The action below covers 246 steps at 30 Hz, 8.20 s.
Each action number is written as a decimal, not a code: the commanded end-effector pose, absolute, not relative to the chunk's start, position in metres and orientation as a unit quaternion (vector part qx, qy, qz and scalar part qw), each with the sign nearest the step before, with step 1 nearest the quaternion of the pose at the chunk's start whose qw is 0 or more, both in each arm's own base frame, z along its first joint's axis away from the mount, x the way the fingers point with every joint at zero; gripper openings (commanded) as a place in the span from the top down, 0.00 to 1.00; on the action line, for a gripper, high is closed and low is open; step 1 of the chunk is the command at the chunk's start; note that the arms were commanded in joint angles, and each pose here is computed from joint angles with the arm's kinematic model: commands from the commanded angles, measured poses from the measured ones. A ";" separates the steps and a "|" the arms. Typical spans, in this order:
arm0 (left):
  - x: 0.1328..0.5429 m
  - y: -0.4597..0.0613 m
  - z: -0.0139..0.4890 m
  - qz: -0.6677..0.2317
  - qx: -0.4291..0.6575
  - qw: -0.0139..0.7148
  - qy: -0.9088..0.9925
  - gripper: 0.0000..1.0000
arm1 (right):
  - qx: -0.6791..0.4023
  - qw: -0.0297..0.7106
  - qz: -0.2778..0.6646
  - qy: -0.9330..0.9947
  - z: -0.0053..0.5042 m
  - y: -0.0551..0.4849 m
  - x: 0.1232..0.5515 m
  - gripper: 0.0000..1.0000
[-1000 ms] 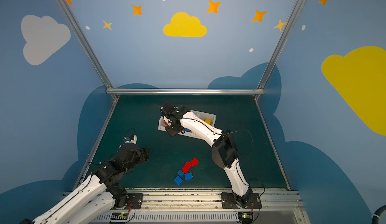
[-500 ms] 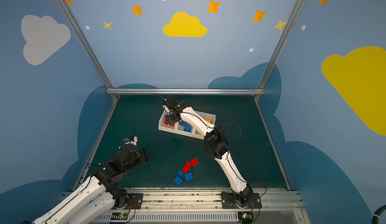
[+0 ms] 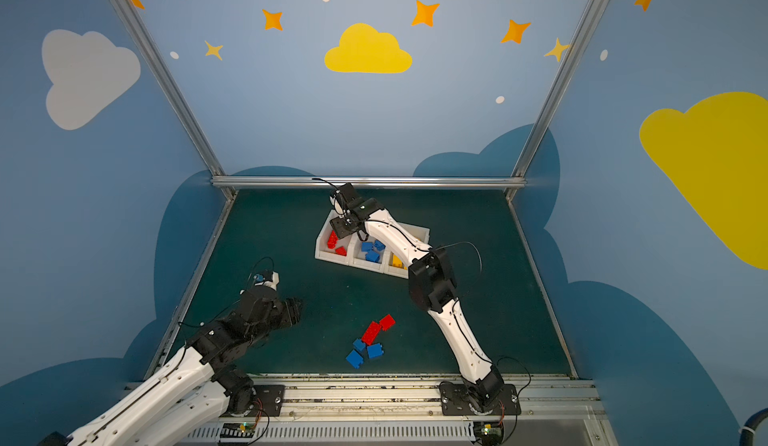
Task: Sort the legos into containers by color
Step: Place the lego in the container, then pick up the lego from the middle-left of the table, then place the lego in the container, then pick up the lego from the bottom-center of the table, then place the lego in the container.
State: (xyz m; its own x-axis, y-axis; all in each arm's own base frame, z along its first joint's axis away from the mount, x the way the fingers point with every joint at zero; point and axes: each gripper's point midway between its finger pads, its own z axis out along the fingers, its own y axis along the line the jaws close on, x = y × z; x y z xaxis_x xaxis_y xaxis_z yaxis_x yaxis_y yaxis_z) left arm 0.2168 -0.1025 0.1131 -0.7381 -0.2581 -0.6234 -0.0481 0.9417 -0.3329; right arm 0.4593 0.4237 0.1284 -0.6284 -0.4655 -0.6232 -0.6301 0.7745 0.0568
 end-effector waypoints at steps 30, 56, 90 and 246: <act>0.218 -0.287 0.090 -0.179 0.246 0.216 0.928 0.33 | -0.111 0.329 0.064 0.936 0.179 0.186 0.318 0.32; 0.183 -0.329 0.027 -0.122 0.330 0.093 0.931 0.41 | -0.044 0.311 0.052 0.948 0.158 0.144 0.296 0.32; 0.219 -0.283 0.029 -0.110 0.210 0.127 0.963 0.70 | -0.046 0.312 0.055 0.947 0.153 0.143 0.294 0.34; 0.255 -0.126 0.112 -0.217 -0.044 0.271 0.937 0.32 | -0.261 0.150 0.059 0.952 0.132 0.304 0.418 0.44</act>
State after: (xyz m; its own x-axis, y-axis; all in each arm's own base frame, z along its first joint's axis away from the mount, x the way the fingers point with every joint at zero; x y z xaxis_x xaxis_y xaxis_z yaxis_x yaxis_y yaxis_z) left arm 0.2583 -0.1218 0.1148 -0.8388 -0.2181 -0.4988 0.0149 0.9068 -0.4214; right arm 0.4213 0.3107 0.1170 -0.8183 -0.4817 -0.3137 -0.5175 0.8549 0.0372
